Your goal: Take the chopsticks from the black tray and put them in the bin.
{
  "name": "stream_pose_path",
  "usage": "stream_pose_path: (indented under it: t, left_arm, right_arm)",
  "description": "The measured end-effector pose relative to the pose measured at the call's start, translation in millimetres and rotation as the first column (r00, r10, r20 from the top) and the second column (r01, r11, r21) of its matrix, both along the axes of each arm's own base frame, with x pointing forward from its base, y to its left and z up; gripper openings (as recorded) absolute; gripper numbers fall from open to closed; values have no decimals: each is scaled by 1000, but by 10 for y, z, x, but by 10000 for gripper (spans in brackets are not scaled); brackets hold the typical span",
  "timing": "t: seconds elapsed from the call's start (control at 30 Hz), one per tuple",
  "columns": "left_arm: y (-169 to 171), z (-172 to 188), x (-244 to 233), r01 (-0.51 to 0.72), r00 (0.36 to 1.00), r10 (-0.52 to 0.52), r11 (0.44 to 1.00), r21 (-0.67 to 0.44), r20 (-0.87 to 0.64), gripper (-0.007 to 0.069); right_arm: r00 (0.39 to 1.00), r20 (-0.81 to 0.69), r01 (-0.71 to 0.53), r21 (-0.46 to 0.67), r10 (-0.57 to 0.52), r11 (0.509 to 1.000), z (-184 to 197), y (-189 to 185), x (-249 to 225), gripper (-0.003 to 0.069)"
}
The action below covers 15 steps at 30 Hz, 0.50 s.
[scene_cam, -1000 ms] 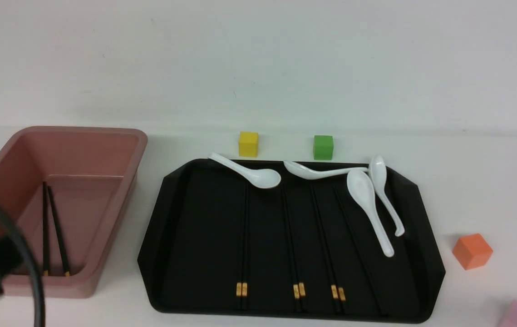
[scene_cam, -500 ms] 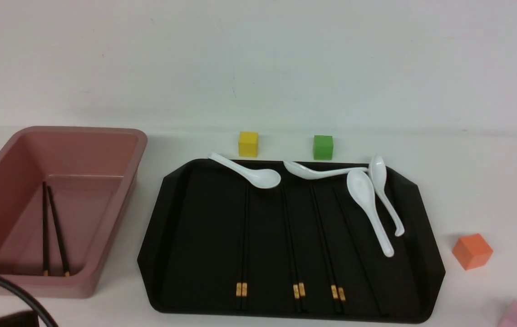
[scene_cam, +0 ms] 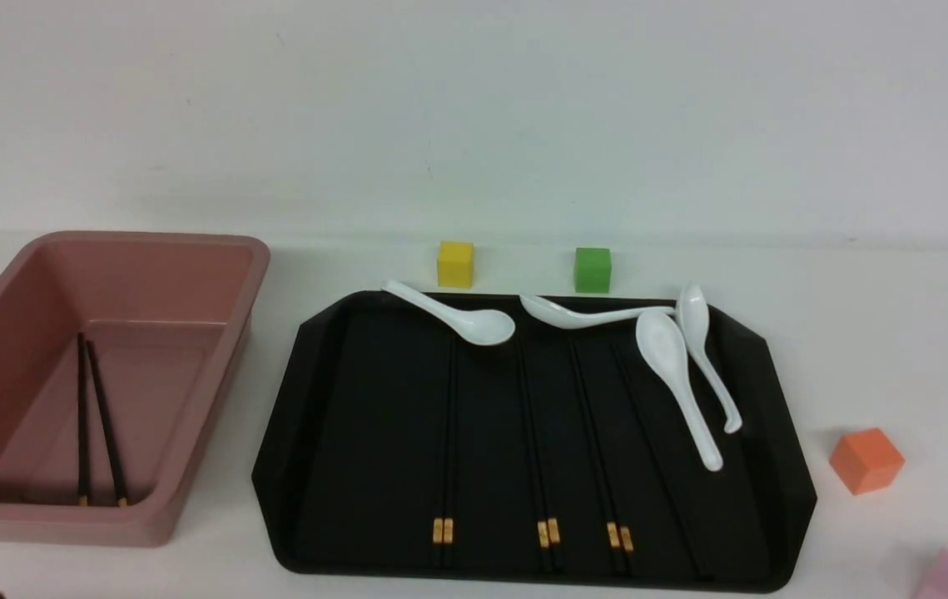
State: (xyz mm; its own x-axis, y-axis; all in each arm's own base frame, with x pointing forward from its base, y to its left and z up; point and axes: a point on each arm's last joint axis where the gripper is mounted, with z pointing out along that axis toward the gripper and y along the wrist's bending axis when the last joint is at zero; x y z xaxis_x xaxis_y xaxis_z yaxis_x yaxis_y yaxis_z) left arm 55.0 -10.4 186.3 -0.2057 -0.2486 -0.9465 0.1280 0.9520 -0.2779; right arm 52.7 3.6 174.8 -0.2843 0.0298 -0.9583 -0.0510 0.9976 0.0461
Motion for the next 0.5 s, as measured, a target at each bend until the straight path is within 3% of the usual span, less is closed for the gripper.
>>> stream_pose_path:
  t: [0.2, 0.5]
  left_arm:
    - [39, -86, -11, -59, 996, 61, 998, 21, -61, -8]
    - [47, -165, -29, -62, 988, 68, 997, 48, -138, -1]
  right_arm:
    - [1000, 0, 0, 0, 0, 1000, 0, 0, 0, 240]
    - [1000, 0, 0, 1, 0, 1000, 0, 0, 0, 240]
